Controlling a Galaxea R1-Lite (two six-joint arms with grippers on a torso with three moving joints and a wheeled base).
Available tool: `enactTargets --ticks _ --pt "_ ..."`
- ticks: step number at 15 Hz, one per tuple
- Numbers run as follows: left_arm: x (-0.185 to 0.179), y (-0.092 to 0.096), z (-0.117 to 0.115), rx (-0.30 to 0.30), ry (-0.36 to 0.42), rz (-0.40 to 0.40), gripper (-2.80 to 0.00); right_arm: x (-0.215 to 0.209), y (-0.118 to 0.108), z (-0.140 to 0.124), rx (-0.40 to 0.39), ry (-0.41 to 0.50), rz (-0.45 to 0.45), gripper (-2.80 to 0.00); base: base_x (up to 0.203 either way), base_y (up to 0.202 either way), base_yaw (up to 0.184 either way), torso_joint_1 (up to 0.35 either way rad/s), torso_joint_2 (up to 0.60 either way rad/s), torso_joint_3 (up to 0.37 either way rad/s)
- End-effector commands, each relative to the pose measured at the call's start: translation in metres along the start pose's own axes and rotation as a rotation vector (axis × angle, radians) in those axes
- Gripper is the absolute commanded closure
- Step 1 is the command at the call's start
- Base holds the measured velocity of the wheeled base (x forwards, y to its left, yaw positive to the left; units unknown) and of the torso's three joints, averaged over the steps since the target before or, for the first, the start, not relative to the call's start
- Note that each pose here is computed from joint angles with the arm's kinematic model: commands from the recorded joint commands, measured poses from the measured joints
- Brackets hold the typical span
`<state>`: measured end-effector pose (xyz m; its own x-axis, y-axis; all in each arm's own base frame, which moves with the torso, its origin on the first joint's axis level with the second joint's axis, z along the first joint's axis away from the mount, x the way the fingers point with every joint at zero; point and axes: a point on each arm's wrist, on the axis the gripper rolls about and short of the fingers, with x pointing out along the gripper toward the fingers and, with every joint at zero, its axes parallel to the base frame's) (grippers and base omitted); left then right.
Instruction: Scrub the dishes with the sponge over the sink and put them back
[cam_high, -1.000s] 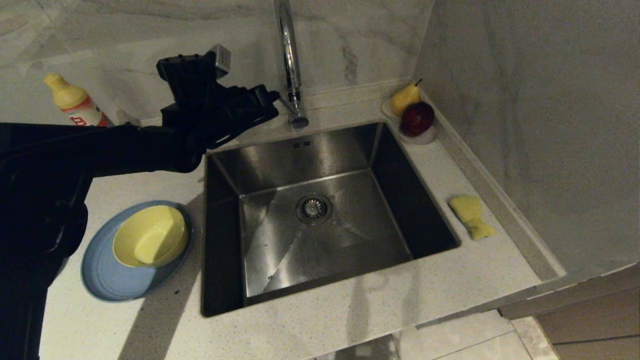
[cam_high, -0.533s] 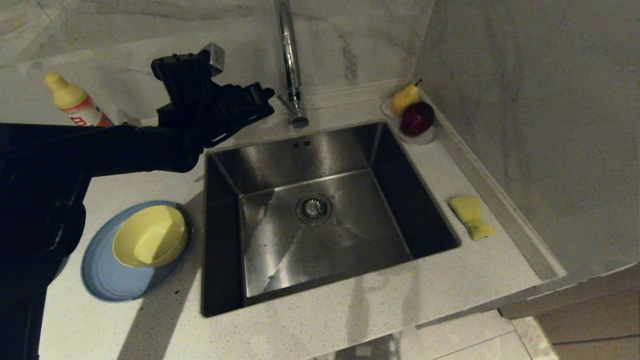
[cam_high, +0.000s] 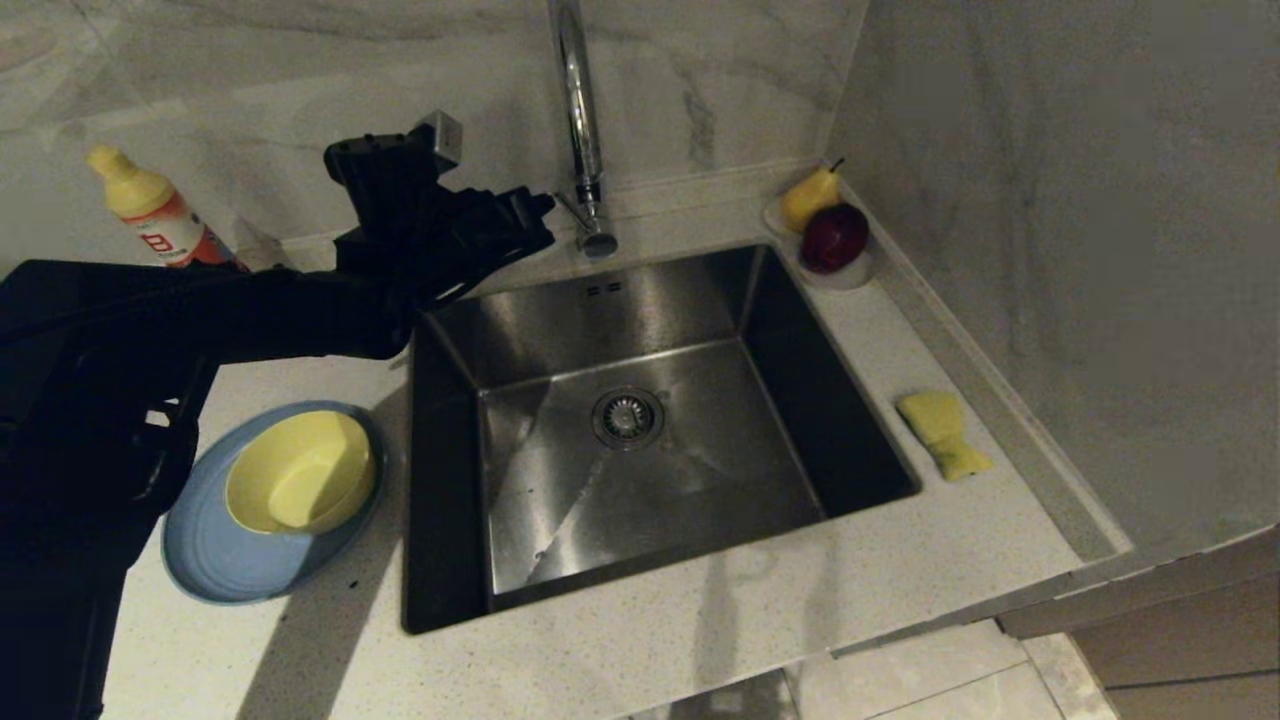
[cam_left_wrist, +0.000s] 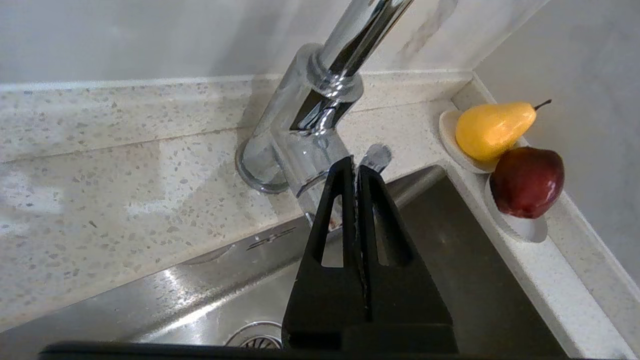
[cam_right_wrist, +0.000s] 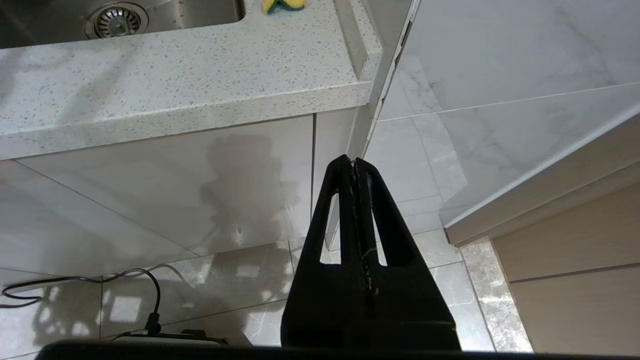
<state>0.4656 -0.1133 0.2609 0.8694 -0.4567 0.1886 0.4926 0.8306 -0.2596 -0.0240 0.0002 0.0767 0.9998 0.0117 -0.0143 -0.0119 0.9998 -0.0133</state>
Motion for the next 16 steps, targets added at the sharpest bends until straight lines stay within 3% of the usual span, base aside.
enactTargets --ticks 1,10,12,14,16 --pt "0.002 0.003 -0.007 0.003 0.010 0.001 0.00 0.000 0.000 0.000 0.000 -0.002 0.001 0.00 0.000 0.000 0.000 0.000 0.00 0.000" --pt "0.001 -0.003 -0.014 -0.012 0.057 -0.019 0.00 0.000 0.000 0.000 0.000 -0.002 0.001 0.00 0.000 0.000 0.000 0.000 0.00 0.000" --pt "-0.002 -0.005 -0.013 -0.021 0.086 -0.062 0.00 0.000 0.000 0.000 0.000 -0.002 0.001 0.00 0.000 0.000 0.000 0.000 0.00 0.000" --pt "-0.006 -0.008 -0.007 -0.031 0.110 -0.089 0.00 0.000 0.000 0.000 0.000 -0.002 0.001 0.00 0.000 0.000 0.000 0.000 0.00 0.000" --pt "-0.006 -0.011 0.003 -0.027 0.076 -0.100 0.00 0.000 0.000 0.000 0.000 -0.002 0.001 0.00 0.000 0.000 0.000 0.000 0.00 0.000"
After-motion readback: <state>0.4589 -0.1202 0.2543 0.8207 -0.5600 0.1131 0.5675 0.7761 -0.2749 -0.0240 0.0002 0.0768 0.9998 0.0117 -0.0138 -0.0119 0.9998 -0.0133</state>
